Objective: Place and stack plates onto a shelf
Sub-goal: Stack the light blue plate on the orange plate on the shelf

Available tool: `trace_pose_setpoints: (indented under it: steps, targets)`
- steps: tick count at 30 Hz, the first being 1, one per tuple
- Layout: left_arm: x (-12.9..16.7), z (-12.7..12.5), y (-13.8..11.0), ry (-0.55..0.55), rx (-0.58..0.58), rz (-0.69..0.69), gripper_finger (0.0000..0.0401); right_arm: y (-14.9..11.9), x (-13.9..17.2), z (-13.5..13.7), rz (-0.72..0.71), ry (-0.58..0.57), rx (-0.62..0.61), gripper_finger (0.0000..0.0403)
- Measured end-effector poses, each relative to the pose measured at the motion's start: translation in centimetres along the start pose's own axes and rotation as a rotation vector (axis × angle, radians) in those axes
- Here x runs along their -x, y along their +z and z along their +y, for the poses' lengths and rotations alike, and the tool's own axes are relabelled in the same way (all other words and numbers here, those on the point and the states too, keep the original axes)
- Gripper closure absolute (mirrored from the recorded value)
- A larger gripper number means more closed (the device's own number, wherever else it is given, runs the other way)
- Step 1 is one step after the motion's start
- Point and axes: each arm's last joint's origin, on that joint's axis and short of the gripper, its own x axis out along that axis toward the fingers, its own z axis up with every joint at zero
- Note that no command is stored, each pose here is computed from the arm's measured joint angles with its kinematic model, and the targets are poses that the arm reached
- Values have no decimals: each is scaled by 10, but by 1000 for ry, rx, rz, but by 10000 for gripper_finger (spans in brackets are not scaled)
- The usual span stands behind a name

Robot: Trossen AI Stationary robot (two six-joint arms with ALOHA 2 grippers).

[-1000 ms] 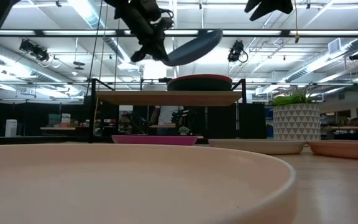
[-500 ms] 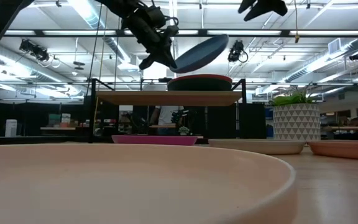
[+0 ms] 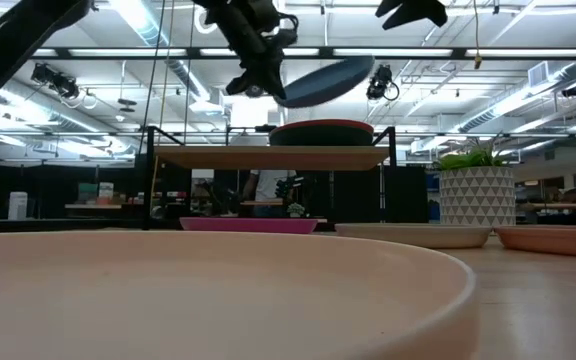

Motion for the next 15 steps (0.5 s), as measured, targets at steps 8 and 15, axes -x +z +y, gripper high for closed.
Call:
trace_pose_setpoints:
  steps: [8,15]
  targets:
    - [-7,4,-4,66,13,26,388,1,0,1,1,50,13,235]
    - [-20,5,-6,73,26,59,384,1,0,2,1,57,24,235]
